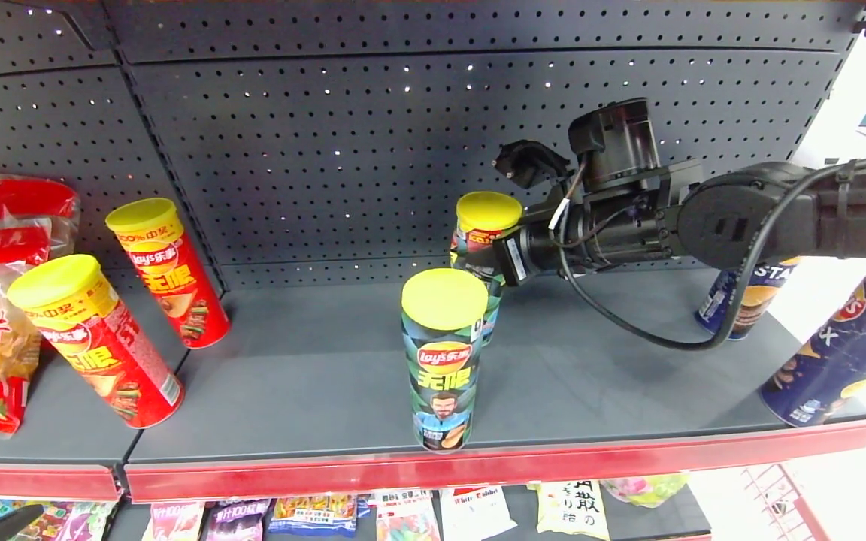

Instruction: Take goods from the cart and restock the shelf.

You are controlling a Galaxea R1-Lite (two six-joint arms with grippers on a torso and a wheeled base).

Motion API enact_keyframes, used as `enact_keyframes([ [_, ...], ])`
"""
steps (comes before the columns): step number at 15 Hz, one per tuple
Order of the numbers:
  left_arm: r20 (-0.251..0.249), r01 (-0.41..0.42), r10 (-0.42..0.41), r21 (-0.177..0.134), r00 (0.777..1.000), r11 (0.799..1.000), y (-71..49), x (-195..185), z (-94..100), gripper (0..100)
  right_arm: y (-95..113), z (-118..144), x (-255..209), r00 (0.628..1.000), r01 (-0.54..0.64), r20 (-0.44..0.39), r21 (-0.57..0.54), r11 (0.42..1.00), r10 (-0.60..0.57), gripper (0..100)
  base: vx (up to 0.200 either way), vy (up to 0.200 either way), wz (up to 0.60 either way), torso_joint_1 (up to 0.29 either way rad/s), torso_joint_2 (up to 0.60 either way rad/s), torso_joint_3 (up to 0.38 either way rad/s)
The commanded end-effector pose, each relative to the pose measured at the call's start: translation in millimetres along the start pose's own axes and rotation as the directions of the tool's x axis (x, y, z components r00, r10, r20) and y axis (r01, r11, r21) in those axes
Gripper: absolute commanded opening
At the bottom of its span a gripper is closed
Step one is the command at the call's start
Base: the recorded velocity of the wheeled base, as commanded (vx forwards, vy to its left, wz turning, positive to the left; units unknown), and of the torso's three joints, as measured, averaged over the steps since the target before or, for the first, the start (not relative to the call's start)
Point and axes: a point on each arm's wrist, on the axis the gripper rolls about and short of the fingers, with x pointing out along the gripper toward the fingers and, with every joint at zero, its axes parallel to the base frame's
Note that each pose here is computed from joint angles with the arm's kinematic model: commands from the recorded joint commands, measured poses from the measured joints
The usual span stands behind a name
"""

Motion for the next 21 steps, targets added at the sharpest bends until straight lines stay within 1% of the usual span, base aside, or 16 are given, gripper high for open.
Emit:
enact_keyframes([
  [1, -0.001, 0.0, 0.0, 0.0, 1.0, 1.0, 0.0, 0, 0.9, 100, 2, 0, 3, 1.0, -0.005, -0.001, -0.003, 1.0, 0.005, 0, 0.0, 0.0, 0.0, 0.0, 0.0, 0.0],
  [7, 0.0, -0.001, 0.001, 0.0, 1.0, 1.0, 0.0, 0, 0.8, 100, 7, 1, 11, 1.0, -0.017, -0.002, -0.013, 1.0, 0.017, 0, 0.0, 0.0, 0.0, 0.0, 0.0, 0.0],
  [13, -0.003, 0.0, 0.0, 0.0, 1.0, 1.0, 0.0, 0, 0.0, 100, 7, -1, 13, 1.0, -0.017, -0.011, -0.013, 1.0, 0.017, 0, 0.0, 0.0, 0.0, 0.0, 0.0, 0.0],
  [14, -0.003, -0.001, 0.001, 0.0, 1.0, 1.0, 0.0, 0, 0.0, 100, 7, -3, 14, 1.0, -0.018, -0.015, -0.026, 1.0, 0.018, 100, 0.0, 0.0, 0.0, 0.0, 0.0, 0.0],
  [20, -0.009, 0.001, 0.0, 0.001, 1.0, 1.0, -0.1, 1, -1.7, 100, 7, -2, 11, 1.0, -0.015, -0.014, -0.025, 1.0, 0.015, 100, 0.0, 0.0, 0.0, 0.0, 0.0, 0.0],
  [21, -0.01, 0.001, -0.001, 0.001, 1.0, 1.0, -0.2, 1, -1.3, 100, 7, 2, 3, 1.0, -0.011, 0.002, -0.027, 1.0, 0.011, 100, 0.0, 0.0, 0.0, 0.0, 0.0, 0.0],
])
